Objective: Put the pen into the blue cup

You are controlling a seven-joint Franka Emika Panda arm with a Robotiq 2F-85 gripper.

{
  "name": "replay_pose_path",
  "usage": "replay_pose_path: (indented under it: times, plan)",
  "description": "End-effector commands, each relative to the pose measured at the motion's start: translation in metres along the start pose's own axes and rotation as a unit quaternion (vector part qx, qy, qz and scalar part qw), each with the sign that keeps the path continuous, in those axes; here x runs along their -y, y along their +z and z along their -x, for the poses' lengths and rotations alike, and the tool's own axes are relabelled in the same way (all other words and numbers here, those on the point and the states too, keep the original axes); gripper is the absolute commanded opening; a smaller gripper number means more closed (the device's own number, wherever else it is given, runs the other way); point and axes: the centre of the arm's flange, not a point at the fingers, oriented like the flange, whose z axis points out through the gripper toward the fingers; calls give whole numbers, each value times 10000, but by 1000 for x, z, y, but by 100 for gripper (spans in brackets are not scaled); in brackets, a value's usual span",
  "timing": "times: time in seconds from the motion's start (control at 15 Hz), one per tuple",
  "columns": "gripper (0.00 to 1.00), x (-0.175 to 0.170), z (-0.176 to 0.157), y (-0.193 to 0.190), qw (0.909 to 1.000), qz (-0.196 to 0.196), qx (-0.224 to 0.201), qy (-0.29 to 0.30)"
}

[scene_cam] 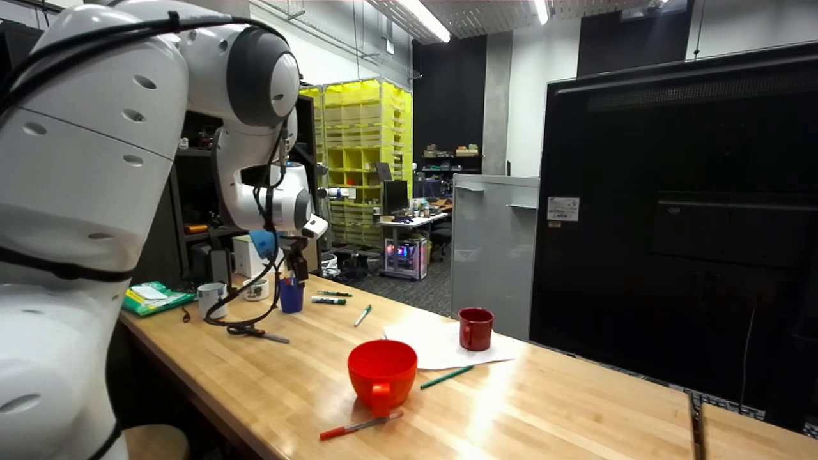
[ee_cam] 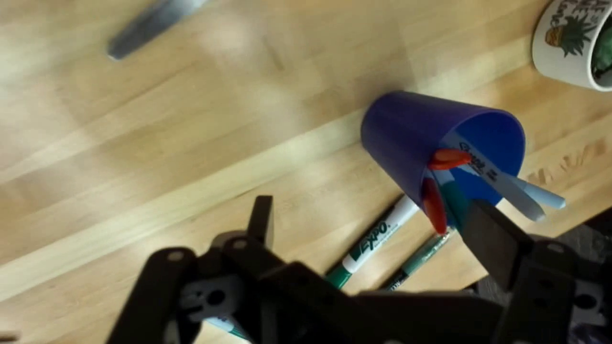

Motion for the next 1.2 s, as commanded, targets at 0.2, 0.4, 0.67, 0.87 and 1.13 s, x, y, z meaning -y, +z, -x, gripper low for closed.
replay_pose_path:
  times: [0.2, 0.4, 0.67, 0.87, 1.13]
  plan:
    - [100, -20, -56, -107, 9942, 1061, 145, 25]
    - [100, -35, -85, -145, 9902, 1396, 20, 26]
    - [100, -63, -111, -176, 9852, 1674, -229, 286]
    - [100, -67, -116, -172, 9868, 1558, -231, 371]
    - [100, -69, -118, -171, 9866, 1567, -229, 384]
